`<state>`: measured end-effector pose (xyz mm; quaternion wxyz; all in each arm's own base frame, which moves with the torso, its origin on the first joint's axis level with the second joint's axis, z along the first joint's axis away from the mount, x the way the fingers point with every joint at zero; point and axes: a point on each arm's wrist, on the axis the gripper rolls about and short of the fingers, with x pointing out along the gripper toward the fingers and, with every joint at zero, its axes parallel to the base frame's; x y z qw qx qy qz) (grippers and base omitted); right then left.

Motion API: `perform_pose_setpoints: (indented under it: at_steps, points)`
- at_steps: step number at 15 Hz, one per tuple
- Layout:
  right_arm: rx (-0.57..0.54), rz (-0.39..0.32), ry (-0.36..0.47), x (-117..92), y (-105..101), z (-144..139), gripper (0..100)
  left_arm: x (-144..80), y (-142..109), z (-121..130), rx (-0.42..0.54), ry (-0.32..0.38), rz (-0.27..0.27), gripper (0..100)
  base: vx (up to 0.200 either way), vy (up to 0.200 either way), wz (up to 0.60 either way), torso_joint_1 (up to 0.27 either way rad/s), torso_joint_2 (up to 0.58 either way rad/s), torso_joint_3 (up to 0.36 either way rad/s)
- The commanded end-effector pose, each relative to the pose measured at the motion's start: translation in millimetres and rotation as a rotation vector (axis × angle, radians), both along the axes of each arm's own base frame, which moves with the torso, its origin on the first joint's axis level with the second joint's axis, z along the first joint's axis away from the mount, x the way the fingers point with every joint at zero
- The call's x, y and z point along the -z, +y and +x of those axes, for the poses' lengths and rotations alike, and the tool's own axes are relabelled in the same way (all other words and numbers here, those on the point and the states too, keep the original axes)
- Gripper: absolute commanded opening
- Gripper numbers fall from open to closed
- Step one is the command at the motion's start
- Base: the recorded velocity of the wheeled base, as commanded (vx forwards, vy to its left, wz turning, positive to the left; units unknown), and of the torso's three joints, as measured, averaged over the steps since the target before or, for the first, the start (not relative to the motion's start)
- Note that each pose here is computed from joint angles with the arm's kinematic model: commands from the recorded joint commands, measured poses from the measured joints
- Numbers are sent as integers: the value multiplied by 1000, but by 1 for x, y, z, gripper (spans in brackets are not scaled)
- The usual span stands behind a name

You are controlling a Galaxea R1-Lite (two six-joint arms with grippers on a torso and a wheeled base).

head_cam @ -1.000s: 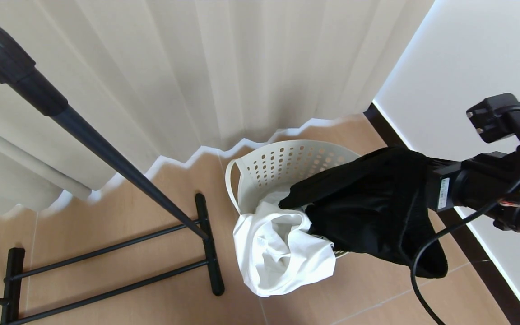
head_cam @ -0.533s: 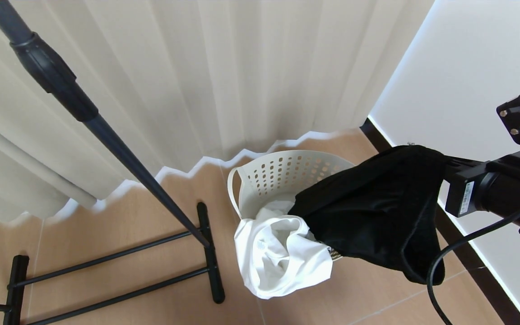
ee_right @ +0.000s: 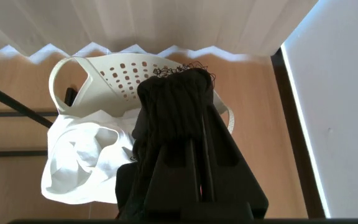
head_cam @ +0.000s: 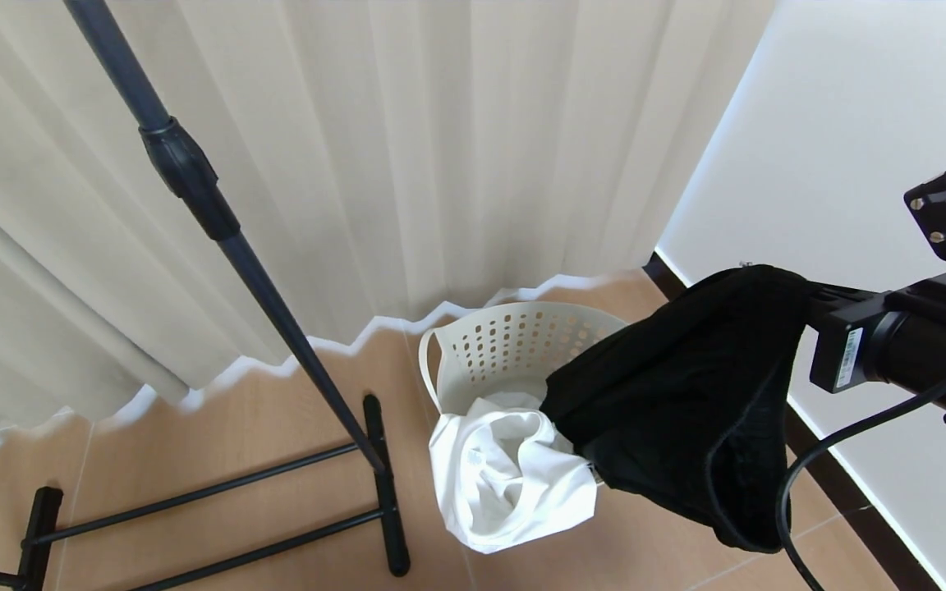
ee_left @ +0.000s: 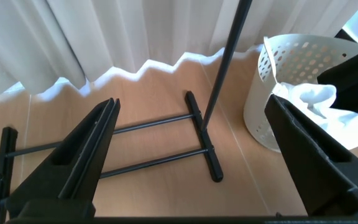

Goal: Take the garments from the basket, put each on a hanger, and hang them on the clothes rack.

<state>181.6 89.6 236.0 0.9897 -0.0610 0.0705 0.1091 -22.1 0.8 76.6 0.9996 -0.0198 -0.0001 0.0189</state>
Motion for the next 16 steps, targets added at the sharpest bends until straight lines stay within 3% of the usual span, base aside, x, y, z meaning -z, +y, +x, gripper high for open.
perform_pose_setpoints:
  at_steps: [1, 9, 12, 16]
  points:
    - [1, -1, 0, 0, 0, 0, 0, 0, 0, 0, 0, -1, -2, 100, 0, 0, 0, -2, 7, 188]
    - [-2, -6, 7, 2, -1, -1, 0, 0, 0, 0, 0, -1, 0, 100, 0, 0, 0, 1, -9, 188]
    - [-3, -14, 3, 2, -1, -2, 0, 0, 0, 0, 0, -1, -2, 100, 0, 0, 0, -4, -303, -118]
    - [-3, -18, 1, 2, -1, -2, 0, 0, 0, 0, 0, -1, -2, 100, 0, 0, 0, 28, -432, -337]
